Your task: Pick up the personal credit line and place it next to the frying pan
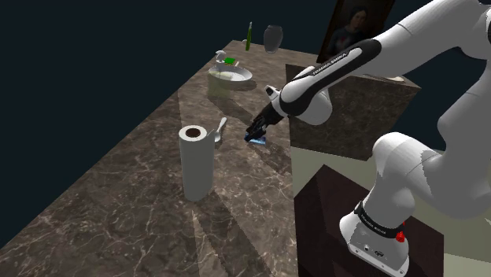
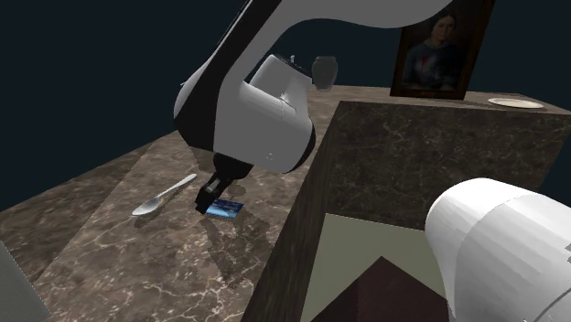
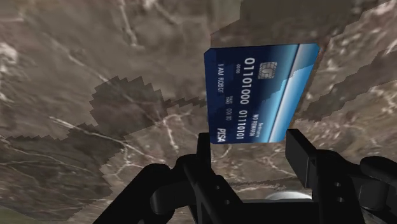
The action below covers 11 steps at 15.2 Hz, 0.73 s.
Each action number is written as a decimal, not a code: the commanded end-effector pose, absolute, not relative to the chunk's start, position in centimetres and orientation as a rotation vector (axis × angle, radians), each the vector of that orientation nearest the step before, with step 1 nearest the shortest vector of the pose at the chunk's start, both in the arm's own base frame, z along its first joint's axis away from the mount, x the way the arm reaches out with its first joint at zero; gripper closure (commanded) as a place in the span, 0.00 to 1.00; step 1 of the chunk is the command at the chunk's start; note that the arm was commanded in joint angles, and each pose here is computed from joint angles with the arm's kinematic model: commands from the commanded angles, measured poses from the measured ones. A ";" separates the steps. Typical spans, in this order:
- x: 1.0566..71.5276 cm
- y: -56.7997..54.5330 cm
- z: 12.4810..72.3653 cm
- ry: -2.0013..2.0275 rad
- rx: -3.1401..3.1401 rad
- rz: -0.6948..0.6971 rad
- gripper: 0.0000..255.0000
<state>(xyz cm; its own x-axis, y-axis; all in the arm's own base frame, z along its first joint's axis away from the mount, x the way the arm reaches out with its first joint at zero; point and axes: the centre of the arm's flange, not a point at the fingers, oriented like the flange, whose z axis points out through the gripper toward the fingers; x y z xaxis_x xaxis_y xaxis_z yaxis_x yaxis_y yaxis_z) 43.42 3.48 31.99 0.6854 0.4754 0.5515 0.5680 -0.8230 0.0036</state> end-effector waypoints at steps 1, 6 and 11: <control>43.4 3.5 32.8 -0.852 -2.728 -0.821 1.00; 43.4 3.5 35.4 -0.852 -2.728 -0.821 1.00; 43.4 3.5 38.1 -0.852 -2.728 -0.821 1.00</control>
